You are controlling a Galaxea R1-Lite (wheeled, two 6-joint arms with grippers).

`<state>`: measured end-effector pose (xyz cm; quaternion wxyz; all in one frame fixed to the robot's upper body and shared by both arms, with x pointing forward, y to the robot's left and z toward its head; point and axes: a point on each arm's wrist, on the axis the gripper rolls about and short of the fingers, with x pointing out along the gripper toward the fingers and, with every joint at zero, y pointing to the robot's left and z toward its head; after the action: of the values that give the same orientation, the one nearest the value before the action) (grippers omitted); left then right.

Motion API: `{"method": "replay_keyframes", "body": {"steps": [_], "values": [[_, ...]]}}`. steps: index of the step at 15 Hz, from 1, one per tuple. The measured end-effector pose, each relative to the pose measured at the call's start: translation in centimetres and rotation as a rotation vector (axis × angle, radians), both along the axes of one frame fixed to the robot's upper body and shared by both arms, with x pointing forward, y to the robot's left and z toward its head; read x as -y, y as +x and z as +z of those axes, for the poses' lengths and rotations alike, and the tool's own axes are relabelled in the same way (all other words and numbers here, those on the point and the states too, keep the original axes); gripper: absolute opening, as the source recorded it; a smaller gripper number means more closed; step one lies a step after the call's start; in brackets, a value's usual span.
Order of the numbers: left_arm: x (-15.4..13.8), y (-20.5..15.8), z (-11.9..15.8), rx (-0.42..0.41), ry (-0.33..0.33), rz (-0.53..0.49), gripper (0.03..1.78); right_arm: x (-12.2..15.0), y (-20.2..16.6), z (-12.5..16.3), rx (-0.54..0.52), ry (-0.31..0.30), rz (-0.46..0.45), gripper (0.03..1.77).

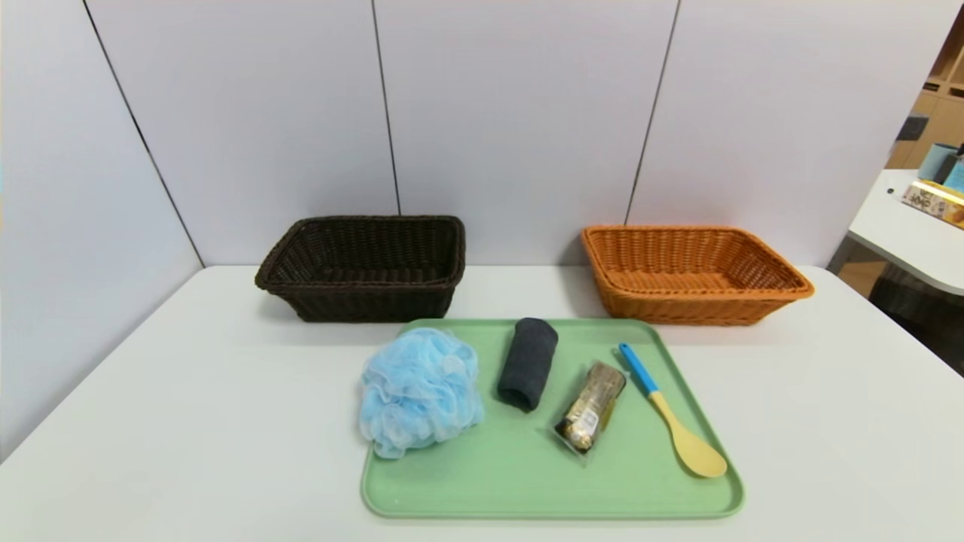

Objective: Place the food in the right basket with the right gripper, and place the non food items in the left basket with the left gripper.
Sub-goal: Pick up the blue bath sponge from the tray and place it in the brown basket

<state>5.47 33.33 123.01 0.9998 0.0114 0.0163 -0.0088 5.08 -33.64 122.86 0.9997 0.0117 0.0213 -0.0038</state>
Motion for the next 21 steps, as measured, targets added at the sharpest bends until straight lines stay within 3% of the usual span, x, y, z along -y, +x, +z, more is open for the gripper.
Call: {"method": "replay_keyframes", "body": {"steps": [5, 10, 12, 14, 17, 21], "values": [[0.0, 2.8, 5.8, -0.179, -0.003, -0.004, 1.69, -0.1, 1.7, 4.9, -0.189, 0.001, 0.039, 1.71], [0.2, 10.4, 11.0, -0.389, -0.017, -0.058, 1.69, -0.2, 6.9, 8.8, -0.435, 0.011, 0.11, 1.71], [0.5, 13.4, 12.8, -0.416, -0.055, -0.136, 1.69, -0.5, 9.5, 9.5, -0.505, 0.012, 0.156, 1.71], [1.5, 15.3, 13.4, -0.456, -0.109, -0.28, 1.69, -0.8, 12.2, 9.9, -0.537, -0.002, 0.235, 1.71], [3.6, 16.8, 13.4, -0.512, -0.1, -0.434, 1.69, -1.7, 15.6, 10.0, -0.582, -0.095, 0.387, 1.71], [6.9, 19.3, 13.5, -0.581, -0.112, -0.564, 1.69, -3.4, 18.8, 10.4, -0.626, -0.127, 0.496, 1.71]]}}
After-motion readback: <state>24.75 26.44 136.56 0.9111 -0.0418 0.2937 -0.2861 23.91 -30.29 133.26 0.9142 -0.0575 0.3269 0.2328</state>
